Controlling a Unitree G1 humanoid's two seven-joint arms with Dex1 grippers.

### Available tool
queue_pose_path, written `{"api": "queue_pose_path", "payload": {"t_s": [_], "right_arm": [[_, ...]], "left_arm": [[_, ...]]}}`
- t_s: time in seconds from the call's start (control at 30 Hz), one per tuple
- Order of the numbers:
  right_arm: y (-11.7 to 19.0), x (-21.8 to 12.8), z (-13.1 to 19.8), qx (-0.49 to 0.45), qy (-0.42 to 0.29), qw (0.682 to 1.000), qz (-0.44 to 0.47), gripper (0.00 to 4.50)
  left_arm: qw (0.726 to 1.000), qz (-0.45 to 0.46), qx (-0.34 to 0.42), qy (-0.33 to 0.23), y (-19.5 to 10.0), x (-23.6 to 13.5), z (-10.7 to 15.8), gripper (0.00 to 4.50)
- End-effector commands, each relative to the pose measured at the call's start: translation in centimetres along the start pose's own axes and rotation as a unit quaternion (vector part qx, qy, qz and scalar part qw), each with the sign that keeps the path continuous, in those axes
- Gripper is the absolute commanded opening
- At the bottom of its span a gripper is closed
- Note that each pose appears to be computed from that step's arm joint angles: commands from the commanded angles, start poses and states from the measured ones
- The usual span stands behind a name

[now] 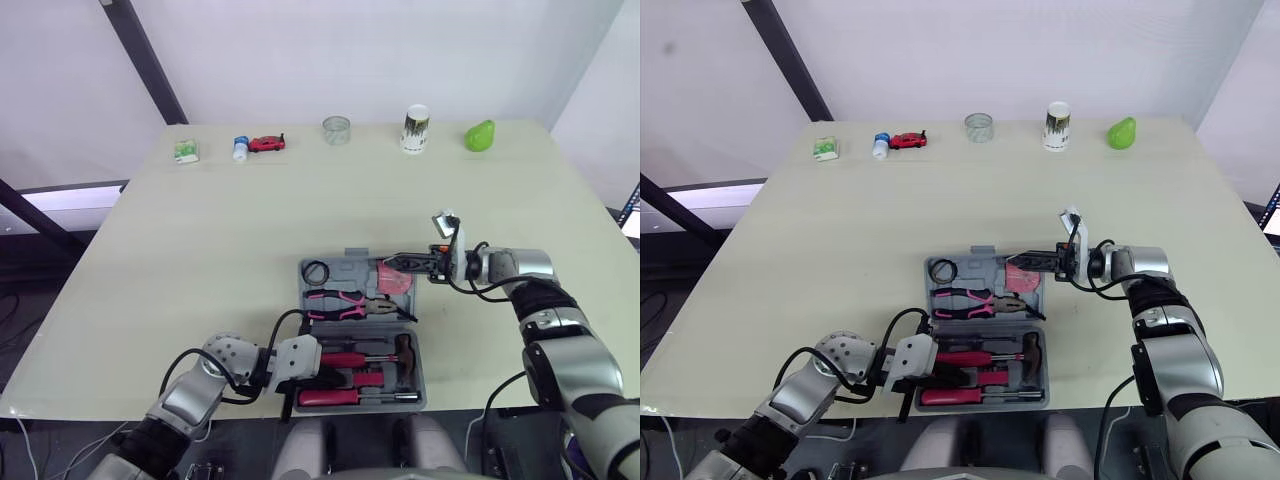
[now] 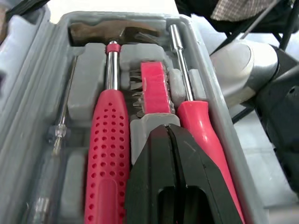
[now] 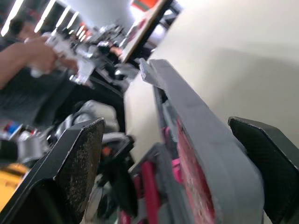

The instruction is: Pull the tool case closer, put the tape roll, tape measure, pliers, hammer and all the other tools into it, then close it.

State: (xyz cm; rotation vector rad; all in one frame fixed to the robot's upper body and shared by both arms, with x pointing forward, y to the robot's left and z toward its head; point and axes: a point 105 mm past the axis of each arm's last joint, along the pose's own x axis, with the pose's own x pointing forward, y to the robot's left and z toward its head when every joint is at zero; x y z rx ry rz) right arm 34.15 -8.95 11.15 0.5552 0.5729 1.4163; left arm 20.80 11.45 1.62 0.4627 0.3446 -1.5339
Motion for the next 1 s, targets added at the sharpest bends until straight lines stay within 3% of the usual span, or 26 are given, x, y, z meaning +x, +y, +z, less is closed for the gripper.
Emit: {"api": "queue_pose_path", "payload": {"t_s": [0.03, 0.13, 0.3, 0.37, 0.47, 0.53, 0.6, 0.67, 0.7, 0.8, 0.83, 0.87, 1.0], "right_arm": [[2.9, 0.1, 0.5, -0.027, 0.008, 0.998, 0.063, 4.43], [5.0, -0.1, -0.5, -0.029, 0.029, 0.995, 0.094, 4.43], [8.4, -1.5, -3.8, -0.026, 0.083, 0.989, 0.120, 4.43], [9.6, -2.4, -5.1, -0.030, 0.099, 0.988, 0.112, 4.43], [9.6, -4.0, -7.1, -0.060, 0.106, 0.992, 0.041, 4.43], [8.0, -5.3, -6.1, -0.127, 0.048, 0.989, -0.064, 4.50], [7.5, -6.9, -4.8, -0.223, 0.002, 0.964, -0.143, 4.50], [7.6, -8.3, -5.0, -0.271, 0.003, 0.946, -0.179, 4.50], [7.6, -9.1, -5.4, -0.285, 0.012, 0.939, -0.194, 4.50], [8.1, -13.2, -5.5, -0.365, 0.006, 0.894, -0.260, 4.50], [8.3, -14.0, -5.8, -0.377, 0.010, 0.887, -0.268, 4.50], [8.4, -14.6, -6.0, -0.382, 0.014, 0.883, -0.272, 4.50], [8.6, -16.0, -6.7, -0.371, 0.005, 0.885, -0.281, 4.50]], "left_arm": [[0.998, 0.027, -0.050, -0.017, -0.5, -1.4, -0.5, 0.00], [0.995, 0.027, -0.066, -0.076, -2.0, -4.1, 1.3, 0.00], [0.992, 0.032, -0.119, -0.034, -4.8, -11.4, -0.1, 0.00], [0.987, 0.073, -0.144, -0.021, -4.5, -14.7, -0.7, 0.00], [0.961, 0.187, -0.192, -0.066, -1.9, -19.2, -0.3, 0.00], [0.942, 0.268, -0.185, -0.079, 0.4, -21.4, -0.1, 0.54], [0.927, 0.325, -0.163, -0.090, 2.3, -22.8, 0.4, 1.23], [0.921, 0.352, -0.149, -0.073, 3.3, -23.0, 0.3, 2.27], [0.919, 0.363, -0.142, -0.058, 3.6, -22.9, 0.1, 3.21], [0.918, 0.383, -0.093, -0.049, 4.7, -21.9, 1.2, 3.83], [0.920, 0.377, -0.088, -0.056, 4.8, -21.4, 1.6, 4.30], [0.924, 0.368, -0.086, -0.060, 4.8, -21.1, 1.9, 4.46], [0.935, 0.339, -0.081, -0.070, 4.5, -20.2, 2.4, 4.46]]}}
